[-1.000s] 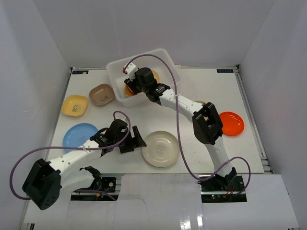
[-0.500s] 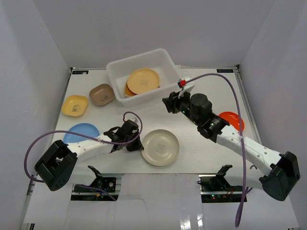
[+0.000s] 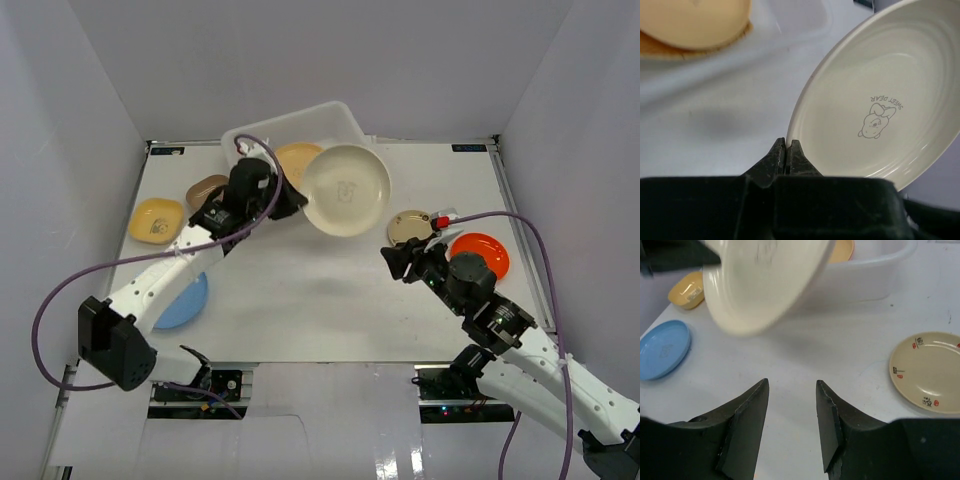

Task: Place the plates into the plastic bin on the countertop

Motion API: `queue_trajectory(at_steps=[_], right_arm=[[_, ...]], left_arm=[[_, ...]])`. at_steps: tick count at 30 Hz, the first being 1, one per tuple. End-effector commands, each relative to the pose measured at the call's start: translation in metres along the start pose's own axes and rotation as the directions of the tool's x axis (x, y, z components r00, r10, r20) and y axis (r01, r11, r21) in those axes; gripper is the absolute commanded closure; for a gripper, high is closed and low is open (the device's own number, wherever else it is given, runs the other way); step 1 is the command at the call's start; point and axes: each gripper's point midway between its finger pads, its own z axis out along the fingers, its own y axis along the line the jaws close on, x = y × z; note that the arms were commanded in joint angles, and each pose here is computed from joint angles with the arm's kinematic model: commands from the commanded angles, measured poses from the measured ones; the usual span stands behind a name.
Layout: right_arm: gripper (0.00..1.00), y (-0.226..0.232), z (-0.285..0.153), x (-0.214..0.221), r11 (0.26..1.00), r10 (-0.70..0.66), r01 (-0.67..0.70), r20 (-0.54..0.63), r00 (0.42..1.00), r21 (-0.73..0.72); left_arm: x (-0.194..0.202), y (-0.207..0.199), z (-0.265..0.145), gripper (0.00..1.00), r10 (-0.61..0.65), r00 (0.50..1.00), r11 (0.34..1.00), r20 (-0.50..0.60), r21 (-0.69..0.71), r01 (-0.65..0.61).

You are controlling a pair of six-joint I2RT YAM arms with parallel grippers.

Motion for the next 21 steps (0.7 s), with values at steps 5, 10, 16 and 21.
queue_trajectory(at_steps=[5,10,16,21], right_arm=[[0.51,0.009,0.005,0.049,0.997,0.048,-0.056,-0.151,0.987,-0.052],[0.51,0.024,0.013,0.065,0.987,0.078,-0.105,-0.207,0.975,-0.119],[0.51,0.033,0.026,0.081,0.98,0.094,-0.133,-0.25,0.964,-0.148],[0.51,0.043,0.036,0.097,0.974,0.099,-0.154,-0.3,0.949,-0.165]], left_arm=[[-0.108,0.067,0.077,1.0,0.001,0.994,0.98,0.112,-0.199,0.021],[-0.142,0.102,0.122,1.0,0.007,0.99,0.957,0.139,-0.289,0.034],[-0.138,0.15,0.162,1.0,0.003,0.994,0.917,0.11,-0.396,0.041],[-0.135,0.169,0.162,0.68,-0.011,0.994,0.9,0.108,-0.432,0.057]])
